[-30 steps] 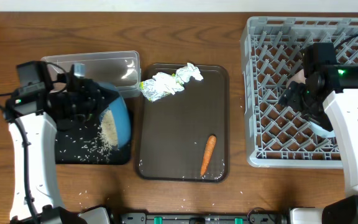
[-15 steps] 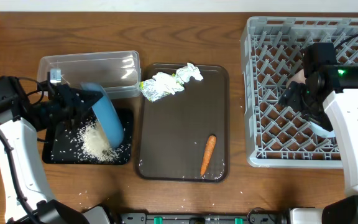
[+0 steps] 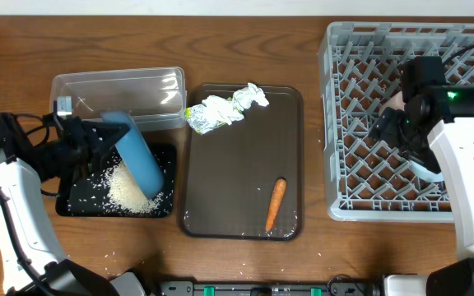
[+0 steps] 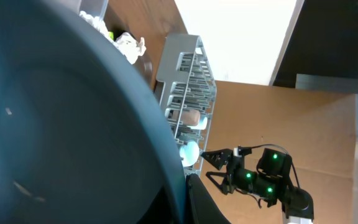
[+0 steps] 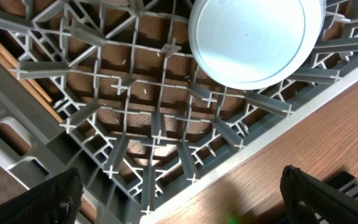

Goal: Sort waste into correct bins and load items into the dishwasher rack
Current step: 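Tilt the blue plate over the black tray to pour out the rice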

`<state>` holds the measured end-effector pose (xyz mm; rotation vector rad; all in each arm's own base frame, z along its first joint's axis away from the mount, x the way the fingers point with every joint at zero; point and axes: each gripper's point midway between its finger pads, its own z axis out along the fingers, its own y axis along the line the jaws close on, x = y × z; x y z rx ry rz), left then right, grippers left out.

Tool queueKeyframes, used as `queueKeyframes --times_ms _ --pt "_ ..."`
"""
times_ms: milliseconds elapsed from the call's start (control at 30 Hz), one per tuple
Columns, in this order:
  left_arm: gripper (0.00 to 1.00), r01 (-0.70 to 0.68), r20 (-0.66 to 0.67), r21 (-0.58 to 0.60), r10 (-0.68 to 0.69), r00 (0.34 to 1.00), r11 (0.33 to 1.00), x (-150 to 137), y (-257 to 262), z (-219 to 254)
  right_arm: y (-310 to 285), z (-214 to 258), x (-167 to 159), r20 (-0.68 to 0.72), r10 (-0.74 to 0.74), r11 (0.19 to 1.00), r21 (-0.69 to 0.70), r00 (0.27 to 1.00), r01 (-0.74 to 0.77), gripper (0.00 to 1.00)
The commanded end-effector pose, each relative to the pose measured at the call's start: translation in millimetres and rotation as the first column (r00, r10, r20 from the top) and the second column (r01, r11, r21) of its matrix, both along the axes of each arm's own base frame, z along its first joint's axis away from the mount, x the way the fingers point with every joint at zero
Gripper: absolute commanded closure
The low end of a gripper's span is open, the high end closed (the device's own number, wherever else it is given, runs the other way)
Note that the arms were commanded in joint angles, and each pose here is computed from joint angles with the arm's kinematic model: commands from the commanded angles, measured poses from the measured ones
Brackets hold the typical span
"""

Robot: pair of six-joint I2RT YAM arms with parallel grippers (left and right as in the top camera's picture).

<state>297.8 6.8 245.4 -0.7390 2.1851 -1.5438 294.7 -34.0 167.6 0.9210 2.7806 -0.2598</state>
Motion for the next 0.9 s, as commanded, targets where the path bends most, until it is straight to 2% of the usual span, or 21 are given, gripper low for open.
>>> queueKeyframes --times_ms 0,67,167,267,333,367,433,467,533,633,700,733,767,800,867 --pt "0.94 0.001 0.045 0.022 -0.002 0.999 1.000 1.9 6.2 -1.2 -3.1 4.4 2.0 0.013 -0.002 1.000 -0.011 1.000 0.002 0.01" --pt "0.94 0.003 0.028 -0.039 -0.002 1.000 0.999 -2.6 1.6 4.1 -3.1 4.4 2.0 0.013 -0.002 1.000 -0.011 1.000 0.002 0.01" --pt "0.94 0.013 0.076 0.012 -0.014 0.997 1.000 0.9 5.0 2.2 -3.1 4.4 2.0 0.013 -0.002 1.000 -0.011 1.000 0.002 0.01" --pt "0.94 0.000 0.066 -0.013 0.001 0.998 1.000 1.0 7.4 3.2 -3.1 4.4 2.0 0.013 -0.002 1.000 -0.011 1.000 0.002 0.01" --pt "0.94 -0.018 0.093 0.056 0.013 0.996 0.998 7.3 18.3 -2.7 -3.1 4.4 2.0 0.013 -0.002 1.000 -0.011 1.000 0.002 0.01" --pt "0.94 -0.047 0.040 0.072 0.044 0.998 0.996 9.3 25.0 -10.8 -3.1 4.4 2.0 0.013 -0.002 1.000 -0.011 1.000 0.002 0.01" --pt "0.94 -0.081 -0.046 -0.005 0.080 0.996 0.997 6.3 26.0 -12.7 -3.1 4.4 2.0 0.013 -0.002 1.000 -0.011 1.000 0.002 0.01" --pt "0.94 -0.062 -0.012 -0.053 0.061 0.998 0.997 4.6 21.1 -4.5 -3.1 4.4 2.0 0.013 -0.002 1.000 -0.011 1.000 0.002 0.01" --pt "0.94 -0.030 0.076 -0.049 0.033 0.997 0.998 5.5 18.7 3.3 -3.1 4.4 2.0 0.013 -0.002 1.000 -0.011 1.000 0.002 0.01" --pt "0.94 -0.025 0.069 -0.080 0.031 0.997 0.996 3.0 15.6 6.2 -3.1 4.4 2.0 0.013 -0.002 1.000 -0.011 1.000 0.002 0.01" --pt "0.94 -0.010 0.133 -0.041 0.016 0.991 0.999 5.1 17.4 7.8 -3.1 4.4 2.0 0.013 -0.002 1.000 -0.011 1.000 0.002 0.01" --pt "0.94 -0.019 0.106 -0.041 0.023 0.994 0.999 5.1 18.7 4.5 -3.1 4.4 2.0 0.013 -0.002 1.000 -0.011 1.000 0.002 0.01" --pt "0.94 -0.025 0.062 -0.088 0.031 0.998 0.996 1.2 15.1 6.0 -3.1 4.4 2.0 0.013 -0.002 1.000 -0.011 1.000 0.002 0.01" --pt "0.94 -0.016 0.074 -0.139 0.026 0.997 0.990 -3.3 9.3 14.7 -3.1 4.4 2.0 0.013 -0.002 1.000 -0.011 1.000 0.002 0.01" --pt "0.94 0.026 0.250 -0.140 0.009 0.968 0.990 -4.6 5.5 35.3 -3.1 4.4 2.0 0.013 -0.002 1.000 -0.011 1.000 0.002 0.01"
